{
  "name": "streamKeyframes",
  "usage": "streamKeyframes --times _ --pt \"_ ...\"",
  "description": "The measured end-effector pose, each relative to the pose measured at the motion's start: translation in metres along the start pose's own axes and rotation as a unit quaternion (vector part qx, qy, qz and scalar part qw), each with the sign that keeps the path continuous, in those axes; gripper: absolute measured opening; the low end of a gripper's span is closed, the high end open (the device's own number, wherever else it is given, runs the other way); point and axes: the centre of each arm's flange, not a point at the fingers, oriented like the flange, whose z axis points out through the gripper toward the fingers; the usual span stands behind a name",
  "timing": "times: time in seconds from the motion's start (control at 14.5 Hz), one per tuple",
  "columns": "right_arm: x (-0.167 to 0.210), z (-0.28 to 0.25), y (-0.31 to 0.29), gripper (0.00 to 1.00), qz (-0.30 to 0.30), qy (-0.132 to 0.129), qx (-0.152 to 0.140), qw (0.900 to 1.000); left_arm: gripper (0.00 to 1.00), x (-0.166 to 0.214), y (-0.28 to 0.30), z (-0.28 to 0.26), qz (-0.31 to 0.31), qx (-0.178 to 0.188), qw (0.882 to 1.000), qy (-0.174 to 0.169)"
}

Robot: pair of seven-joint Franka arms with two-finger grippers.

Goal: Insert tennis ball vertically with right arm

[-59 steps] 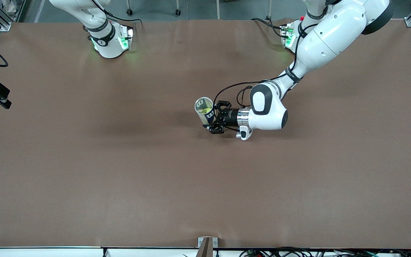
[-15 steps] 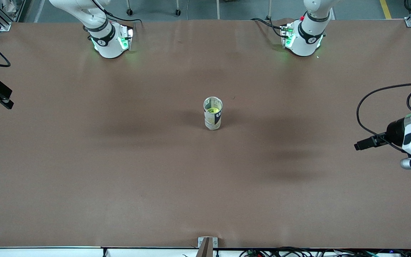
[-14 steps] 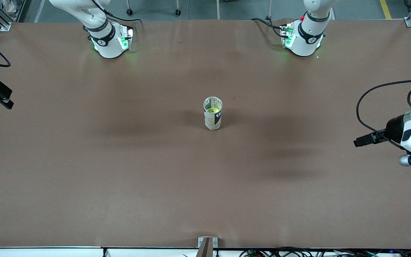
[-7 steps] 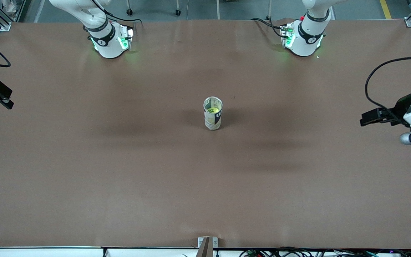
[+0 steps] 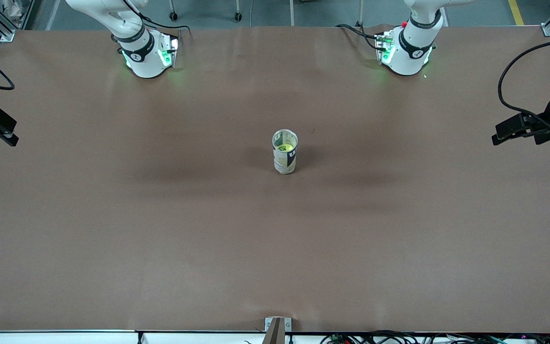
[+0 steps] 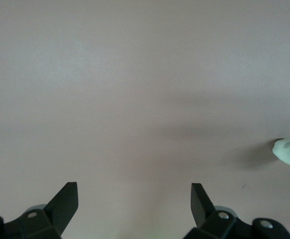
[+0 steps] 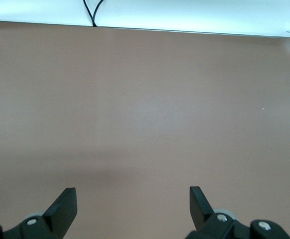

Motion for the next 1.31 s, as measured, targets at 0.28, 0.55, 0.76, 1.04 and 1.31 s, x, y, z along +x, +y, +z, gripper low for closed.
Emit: streamKeyframes --times 0.28,0.55,0.76,1.04,1.31 --pt "0.001 0.001 0.0 1.0 0.0 -0.001 0.0 1.0 1.0 -0.016 -0.003 -0.005 -0.005 -0.003 1.0 0.003" --pt "0.001 0.002 0.0 1.0 0.0 -0.002 0.0 1.0 1.0 -0.041 -0.006 -0.013 -0.012 -0.017 0.999 0.024" --pt "0.001 0.002 0.0 1.0 0.0 -0.002 0.0 1.0 1.0 -0.062 -0.004 -0.023 -0.011 -0.016 0.999 0.034" --pt "0.001 0.002 0.0 1.0 0.0 -0.002 0.0 1.0 1.0 -0.078 0.0 -0.033 -0.006 -0.015 0.999 0.041" --pt "0.001 0.002 0.0 1.0 0.0 -0.002 0.0 1.0 1.0 -0.079 0.0 -0.033 -0.006 -0.012 0.999 0.041"
